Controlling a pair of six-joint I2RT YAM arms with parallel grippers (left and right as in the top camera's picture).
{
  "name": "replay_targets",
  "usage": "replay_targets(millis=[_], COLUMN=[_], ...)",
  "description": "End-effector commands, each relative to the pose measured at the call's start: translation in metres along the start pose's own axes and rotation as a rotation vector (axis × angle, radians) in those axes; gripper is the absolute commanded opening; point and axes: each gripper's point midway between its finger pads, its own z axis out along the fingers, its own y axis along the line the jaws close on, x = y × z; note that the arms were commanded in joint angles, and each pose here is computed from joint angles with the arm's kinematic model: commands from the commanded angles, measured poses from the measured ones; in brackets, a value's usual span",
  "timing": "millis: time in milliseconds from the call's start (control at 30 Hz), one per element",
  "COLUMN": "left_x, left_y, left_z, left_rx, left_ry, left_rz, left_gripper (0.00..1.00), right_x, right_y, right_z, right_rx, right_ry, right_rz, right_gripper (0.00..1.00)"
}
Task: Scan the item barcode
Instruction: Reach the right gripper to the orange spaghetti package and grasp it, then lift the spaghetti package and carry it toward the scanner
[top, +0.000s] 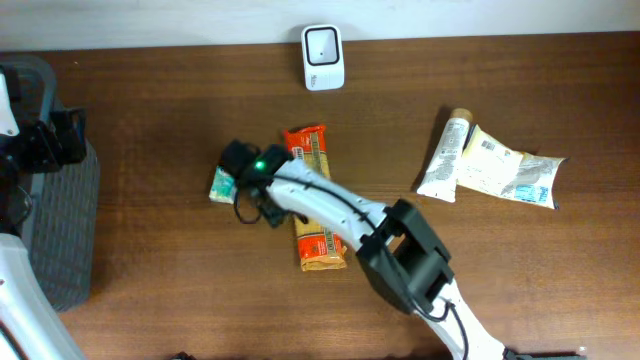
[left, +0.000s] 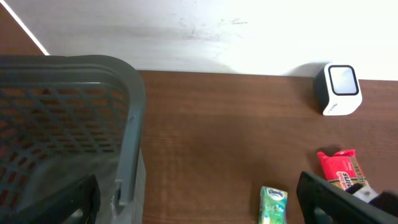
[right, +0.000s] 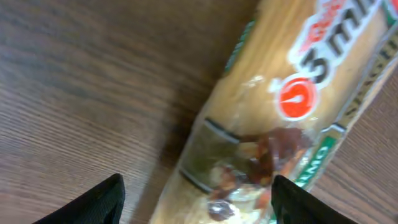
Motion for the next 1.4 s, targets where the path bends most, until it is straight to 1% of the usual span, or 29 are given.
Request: replay_targets(millis=[0,33,67,133,167,200,300,333,367,400,433,500,533,567,600,633,667,733,767,800,833,900,1000,1100,1167,1200,1267,1300,1367], left_x=[-0.006,-0.006,-0.006,-0.006,-0.006,-0.006,-0.006,-0.006,-0.006,-0.006,-0.006,-0.006,-0.006,-0.006,-0.006,-0.006,-0.006,-0.006,-0.006,-0.006,-0.006,-0.006,-0.006,-0.006,-0.006,-0.006,-0.006,-0.006,-0.006], left_y=[-0.002,-0.002,-0.002,-0.002,-0.002,-0.002,-0.002,-0.002,-0.002,-0.002,-0.002,-0.002,-0.002,-0.002,-0.002,-0.002,-0.002,-0.002,-0.002,-0.002,-0.002,-0.002,-0.002,-0.002,-0.002,-0.002,-0.002,-0.002,-0.002], left_z=[-0.006,-0.006,-0.006,-0.006,-0.006,-0.006,-0.006,-0.006,-0.006,-0.006,-0.006,-0.006,-0.006,-0.006,-0.006,-0.006,-0.006,-0.006,-0.006,-0.006,-0.006,-0.006,-0.006,-0.006,-0.006,-0.006,-0.006,-0.006,-0.006], left_rx=[0.002,0.002,0.002,0.002,0.002,0.002,0.002,0.002,0.002,0.002,0.002,0.002,0.002,0.002,0.002,0.002,0.002,0.002,0.002,0.001,0.002,0.002,0.002,0.002,0.001,0.002,0.002,0.002,0.001], left_ry=[-0.021,-0.021,-0.021,-0.021,-0.021,-0.021,-0.021,-0.021,-0.021,-0.021,-0.021,-0.021,-0.021,-0.021,-0.021,-0.021,-0.021,-0.021,-0.021,-0.022,-0.021,-0.021,-0.021,-0.021,-0.022,-0.021,-0.021,-0.021,-0.022], left_rz=[0.021,0.021,0.021,0.021,0.021,0.021,0.021,0.021,0.021,0.021,0.021,0.021,0.021,0.021,0.021,0.021,0.021,0.021,0.021,0.021,0.021,0.021,0.021,0.021,0.021,0.021,0.021,0.021,0.021], left_gripper=[0.99,0.99,0.99,0.99,0.99,0.99,0.99,0.99,0.99,0.99,0.99,0.99,0.99,0.99,0.99,0.99,0.99,0.99,0.99,0.99,0.99,0.99,0.99,0.99,0.99,0.99,0.99,0.99,0.99], right_x=[0.006,0.012,0.017,0.022,0.023,0.023,0.023,0.018,0.004,-0.006,-0.015,-0.019,-0.018,-0.019,-0.022,-0.021,-0.009,0.006,0.011,0.013,0.015,0.016,0.007,-0.01,-0.014,-0.01,0.017,0.023,0.045], right_y=[-0.009,-0.009,-0.009,-0.011,-0.013,-0.016,-0.016,-0.011,-0.009,-0.003,0.005,0.005,0.004,0.0,-0.013,-0.019,-0.028,-0.044,-0.055,-0.064,-0.074,-0.081,-0.088,-0.113,-0.123,-0.122,-0.094,-0.086,-0.057], right_z=[0.022,0.029,0.034,0.037,0.037,0.038,0.032,0.019,-0.01,-0.035,-0.071,-0.106,-0.121,-0.123,-0.11,-0.094,-0.052,-0.016,-0.002,0.004,0.014,0.019,0.007,-0.029,-0.044,-0.046,-0.045,-0.042,-0.021], right_rx=[0.144,0.154,0.161,0.174,0.175,0.176,0.145,0.095,0.005,-0.112,-0.3,-0.541,-0.733,-0.857,-0.956,-1.002,-1.095,-1.085,-1.055,-1.02,-0.957,-0.93,-0.928,-0.919,-0.915,-0.919,-0.949,-0.94,-0.853], right_ry=[0.018,0.043,0.066,0.09,0.094,0.1,0.11,0.103,0.071,0.047,0.02,0.009,0.014,0.016,0.025,0.04,0.09,0.119,0.126,0.116,0.12,0.107,0.065,0.002,-0.023,-0.006,0.096,0.125,0.215], right_rz=[-0.005,-0.003,-0.006,-0.014,-0.011,-0.006,0.003,0.016,0.026,0.01,-0.011,-0.03,-0.046,-0.04,0.007,0.05,0.146,0.215,0.24,0.229,0.233,0.215,0.175,0.148,0.134,0.133,0.035,0.019,-0.073], right_gripper=[0.68,0.64,0.56,0.25,0.17,0.06,0.04,0.04,0.04,0.04,0.04,0.04,0.04,0.04,0.04,0.04,0.04,0.04,0.08,0.15,0.25,0.47,0.59,0.67,0.78,0.83,0.84,0.84,0.84])
